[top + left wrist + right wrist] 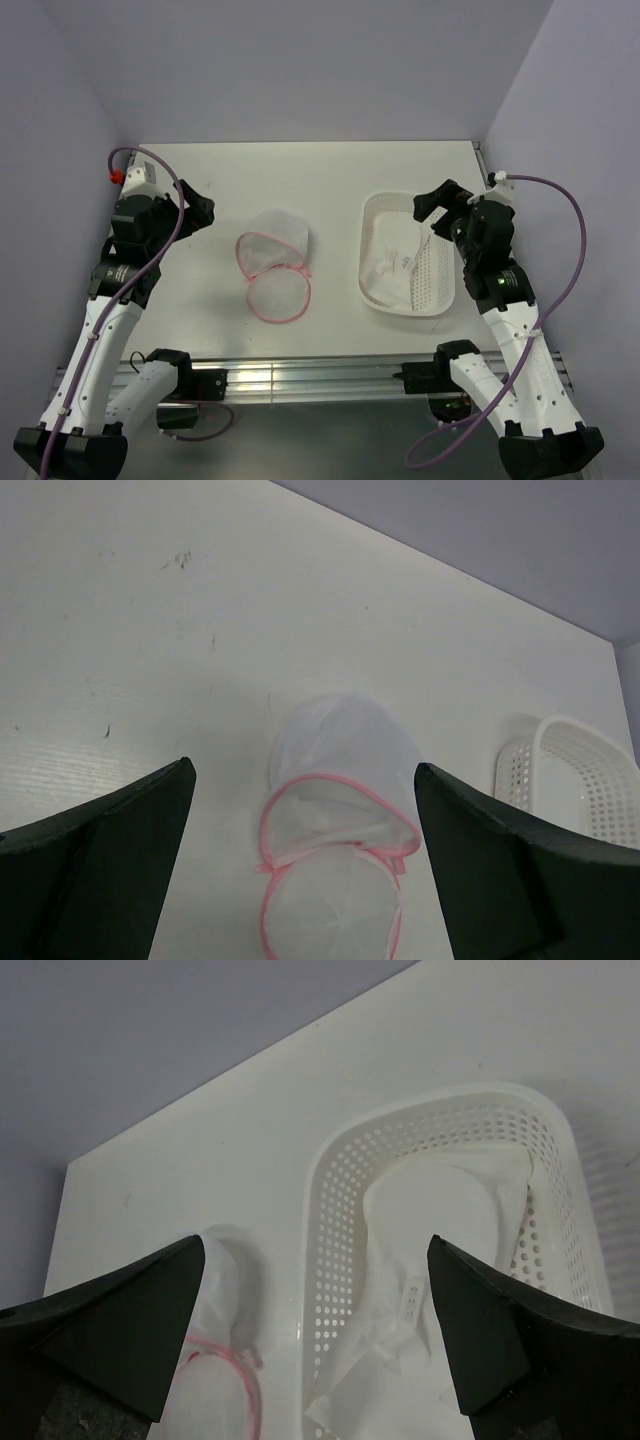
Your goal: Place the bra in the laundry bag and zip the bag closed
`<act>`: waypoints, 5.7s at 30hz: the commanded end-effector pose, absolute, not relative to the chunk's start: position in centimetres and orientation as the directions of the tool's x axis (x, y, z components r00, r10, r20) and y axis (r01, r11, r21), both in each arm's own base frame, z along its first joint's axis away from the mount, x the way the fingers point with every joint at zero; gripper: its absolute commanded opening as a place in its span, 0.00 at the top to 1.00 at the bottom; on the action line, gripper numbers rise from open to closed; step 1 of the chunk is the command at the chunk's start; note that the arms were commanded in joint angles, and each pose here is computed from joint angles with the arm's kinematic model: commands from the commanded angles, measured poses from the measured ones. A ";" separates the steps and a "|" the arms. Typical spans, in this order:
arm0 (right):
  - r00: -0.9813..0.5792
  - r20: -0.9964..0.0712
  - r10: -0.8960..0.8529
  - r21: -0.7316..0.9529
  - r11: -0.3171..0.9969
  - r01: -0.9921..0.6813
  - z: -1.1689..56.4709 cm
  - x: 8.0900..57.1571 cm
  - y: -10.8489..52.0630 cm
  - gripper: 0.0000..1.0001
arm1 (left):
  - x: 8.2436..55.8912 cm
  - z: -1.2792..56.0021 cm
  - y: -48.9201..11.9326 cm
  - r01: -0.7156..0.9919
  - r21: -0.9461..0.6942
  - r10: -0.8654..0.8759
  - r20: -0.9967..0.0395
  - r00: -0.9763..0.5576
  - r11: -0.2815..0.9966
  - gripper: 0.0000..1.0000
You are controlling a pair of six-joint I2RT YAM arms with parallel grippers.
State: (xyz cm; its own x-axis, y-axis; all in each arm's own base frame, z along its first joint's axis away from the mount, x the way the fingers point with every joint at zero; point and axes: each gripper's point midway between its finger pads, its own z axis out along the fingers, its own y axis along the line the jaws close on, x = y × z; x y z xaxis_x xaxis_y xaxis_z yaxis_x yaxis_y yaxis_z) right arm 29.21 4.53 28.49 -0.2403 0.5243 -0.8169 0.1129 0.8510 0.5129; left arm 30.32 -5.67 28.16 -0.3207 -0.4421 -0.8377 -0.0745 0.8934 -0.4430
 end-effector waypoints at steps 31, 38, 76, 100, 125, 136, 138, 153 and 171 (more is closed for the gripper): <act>-0.618 -0.661 0.425 0.424 0.891 0.159 15.0 26.2 9.7 0.04 | 30.5 29.5 -6.3 -0.017 -0.451 -0.435 -0.851 -0.294 0.893 0.01; -0.656 -0.640 0.400 0.394 0.904 0.167 12.3 24.7 10.6 0.08 | 30.6 29.5 -6.4 -0.010 -0.452 -0.435 -0.850 -0.297 0.892 0.01; -0.714 -0.476 0.512 0.499 0.827 0.260 8.1 24.1 15.7 0.45 | 32.3 23.7 -9.0 -0.048 -0.401 -0.370 -0.785 -0.498 0.915 0.01; -0.686 -0.502 0.527 0.532 0.813 0.235 9.2 23.7 15.3 1.00 | 33.8 16.8 -19.2 -0.231 -0.675 -0.641 -0.452 -0.620 0.701 0.05; -0.651 -0.543 0.531 0.518 0.822 0.239 11.6 22.8 13.6 1.00 | 35.0 12.0 -19.8 -0.413 -0.649 -0.757 -0.435 -0.487 0.639 0.53; -0.614 -0.580 0.535 0.517 0.824 0.231 14.4 23.4 12.8 1.00 | 37.7 16.4 -15.7 -0.445 -0.618 -0.760 -0.561 -0.327 0.648 1.00; -0.603 -0.585 0.543 0.519 0.821 0.236 14.9 23.6 12.5 1.00 | 37.9 17.1 -14.0 -0.465 -0.615 -0.766 -0.573 -0.290 0.637 1.00; -0.530 -0.640 0.557 0.543 0.815 0.201 20.7 26.7 11.2 1.00 | 36.3 18.6 -4.7 -0.545 -0.594 -0.776 -0.604 -0.183 0.591 1.00; -0.406 -0.744 0.530 0.580 0.814 -0.001 36.2 29.2 13.0 1.00 | 35.1 18.4 -4.7 -0.533 -0.605 -0.779 -0.600 -0.184 0.592 0.04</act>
State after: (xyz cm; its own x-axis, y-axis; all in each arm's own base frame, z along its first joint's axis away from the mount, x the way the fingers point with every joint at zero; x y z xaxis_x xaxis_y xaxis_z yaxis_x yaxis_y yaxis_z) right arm 29.18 12.78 33.61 -0.4298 0.5553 -0.7120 0.0525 0.8026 0.5942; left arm 35.05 -4.96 15.72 -0.2285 -0.7789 -0.5841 -0.5700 0.5934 -0.5683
